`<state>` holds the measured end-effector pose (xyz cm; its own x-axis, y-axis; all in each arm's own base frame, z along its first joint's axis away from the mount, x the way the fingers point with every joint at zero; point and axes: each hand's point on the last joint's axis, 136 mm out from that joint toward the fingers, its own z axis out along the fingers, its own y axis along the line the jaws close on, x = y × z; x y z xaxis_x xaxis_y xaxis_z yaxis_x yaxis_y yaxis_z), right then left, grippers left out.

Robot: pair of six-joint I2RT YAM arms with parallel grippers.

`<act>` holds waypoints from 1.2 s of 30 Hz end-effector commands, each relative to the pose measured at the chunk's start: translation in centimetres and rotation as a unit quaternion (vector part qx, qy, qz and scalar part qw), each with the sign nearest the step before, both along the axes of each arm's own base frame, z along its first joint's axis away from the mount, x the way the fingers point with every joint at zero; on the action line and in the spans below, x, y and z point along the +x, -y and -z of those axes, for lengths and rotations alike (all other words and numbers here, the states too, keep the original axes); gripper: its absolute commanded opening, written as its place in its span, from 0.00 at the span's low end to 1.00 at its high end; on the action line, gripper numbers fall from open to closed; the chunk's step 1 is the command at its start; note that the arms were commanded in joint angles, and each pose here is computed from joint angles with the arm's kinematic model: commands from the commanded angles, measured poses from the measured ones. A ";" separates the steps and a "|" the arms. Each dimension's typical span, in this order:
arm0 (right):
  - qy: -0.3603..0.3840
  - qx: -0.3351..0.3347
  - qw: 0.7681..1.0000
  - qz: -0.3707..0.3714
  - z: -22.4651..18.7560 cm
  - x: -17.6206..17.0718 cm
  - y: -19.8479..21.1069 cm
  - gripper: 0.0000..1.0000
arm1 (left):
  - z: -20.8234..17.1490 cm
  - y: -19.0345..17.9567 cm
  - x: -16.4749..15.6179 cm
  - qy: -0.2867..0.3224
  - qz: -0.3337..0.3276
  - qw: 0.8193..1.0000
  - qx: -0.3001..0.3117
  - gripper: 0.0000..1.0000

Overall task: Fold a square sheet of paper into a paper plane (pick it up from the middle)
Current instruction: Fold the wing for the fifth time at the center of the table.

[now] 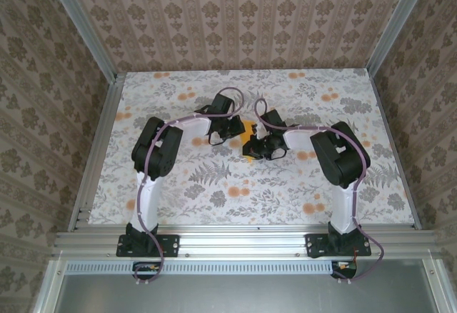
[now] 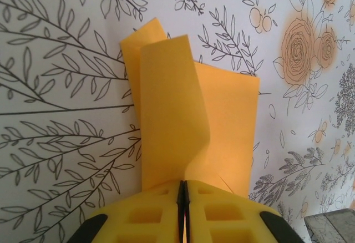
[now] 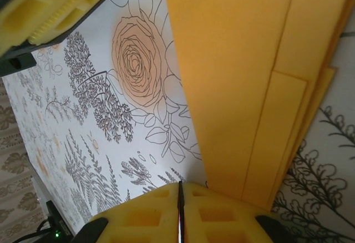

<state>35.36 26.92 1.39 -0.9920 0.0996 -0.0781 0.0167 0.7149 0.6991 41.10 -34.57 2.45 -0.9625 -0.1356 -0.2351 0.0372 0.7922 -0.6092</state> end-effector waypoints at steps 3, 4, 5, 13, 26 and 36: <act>-0.094 -0.040 0.995 0.012 5.1 -3.9 2.6 0.10 | 1.4 -1.7 -0.9 -0.016 0.010 0.999 0.035 0.17; -0.102 -0.041 0.994 0.011 5.3 -4.4 2.8 0.10 | 1.3 -1.8 -0.5 -0.010 0.010 0.999 0.037 0.18; -0.108 -0.044 0.993 0.010 5.6 -4.8 2.9 0.10 | 1.3 -2.1 0.0 -0.003 0.008 0.999 0.039 0.18; -0.142 -0.065 0.988 0.011 7.0 -6.7 3.9 0.10 | 2.6 -2.7 2.3 0.010 0.008 1.000 0.023 0.22; -0.173 -0.086 0.981 0.013 8.1 -8.3 4.8 0.08 | 1.4 -3.8 5.6 0.041 -0.007 0.999 0.005 0.29; -0.171 -0.082 0.982 0.011 7.8 -8.5 4.8 0.08 | 1.5 -4.4 7.5 0.044 -0.018 0.998 0.042 0.29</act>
